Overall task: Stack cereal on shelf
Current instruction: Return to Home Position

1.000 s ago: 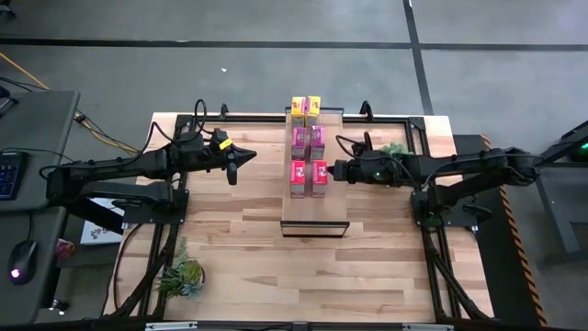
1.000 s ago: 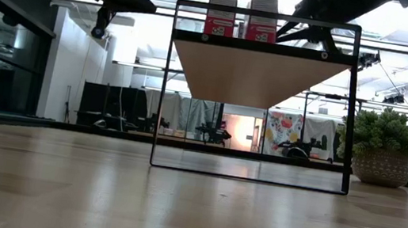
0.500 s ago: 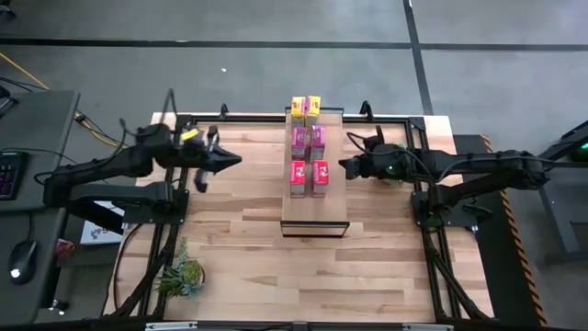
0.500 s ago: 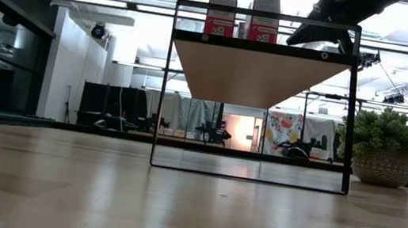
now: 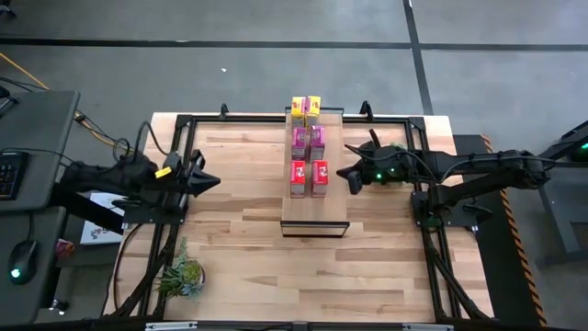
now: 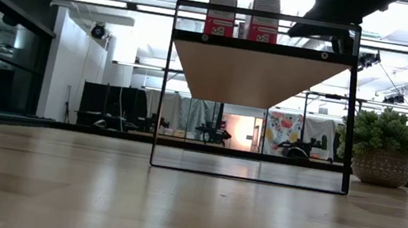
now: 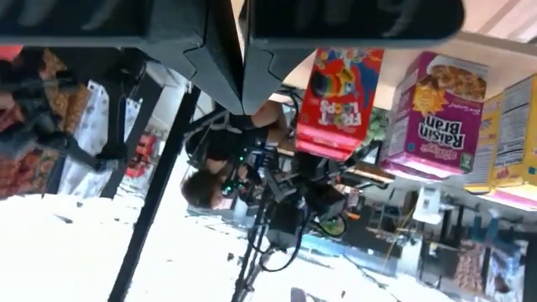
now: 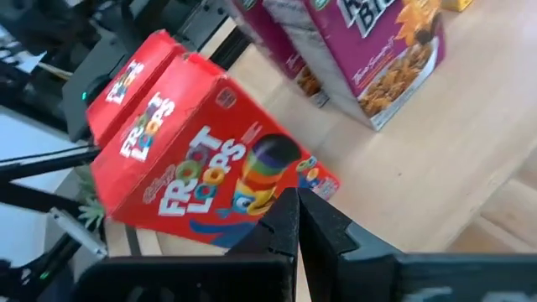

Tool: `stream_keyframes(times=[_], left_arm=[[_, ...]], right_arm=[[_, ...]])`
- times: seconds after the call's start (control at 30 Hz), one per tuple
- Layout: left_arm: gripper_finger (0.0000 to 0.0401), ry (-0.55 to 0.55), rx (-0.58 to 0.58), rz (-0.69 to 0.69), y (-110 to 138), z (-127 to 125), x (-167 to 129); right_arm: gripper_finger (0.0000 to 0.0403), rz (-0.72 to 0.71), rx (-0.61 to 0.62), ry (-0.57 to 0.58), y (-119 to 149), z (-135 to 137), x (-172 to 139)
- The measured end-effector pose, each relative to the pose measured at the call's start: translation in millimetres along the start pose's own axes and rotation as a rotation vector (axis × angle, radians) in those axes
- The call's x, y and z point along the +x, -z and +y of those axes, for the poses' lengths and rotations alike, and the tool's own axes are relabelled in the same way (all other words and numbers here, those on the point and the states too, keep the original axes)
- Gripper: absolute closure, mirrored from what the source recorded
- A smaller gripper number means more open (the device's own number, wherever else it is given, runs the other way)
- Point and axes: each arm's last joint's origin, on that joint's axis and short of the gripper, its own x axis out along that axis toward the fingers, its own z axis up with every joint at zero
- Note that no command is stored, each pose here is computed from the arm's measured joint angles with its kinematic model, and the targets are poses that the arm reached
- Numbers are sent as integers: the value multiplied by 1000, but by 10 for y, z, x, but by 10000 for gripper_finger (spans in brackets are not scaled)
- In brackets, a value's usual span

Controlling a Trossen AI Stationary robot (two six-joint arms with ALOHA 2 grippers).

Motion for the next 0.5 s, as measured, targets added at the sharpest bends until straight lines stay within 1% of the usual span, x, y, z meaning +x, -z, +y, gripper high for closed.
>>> stream_keyframes(times=[0.07, 0.17, 0.33, 0.43, 0.5], left_arm=[[401, 3, 20, -4, 68, 22, -64], [401, 10, 20, -29, 161, 58, -154], [401, 23, 7, -70, 348, 122, -266], [401, 23, -8, -44, 479, 153, -241], [401, 41, -20, -45, 511, 155, -226]], right_arm=[[403, 17, 6, -19, 4, 7, 0], [403, 25, 10, -60, -5, 30, -1], [403, -25, 1, -114, -55, 81, -5], [403, -44, -8, -134, -73, 100, -8], [403, -50, -7, -140, -79, 106, -9]])
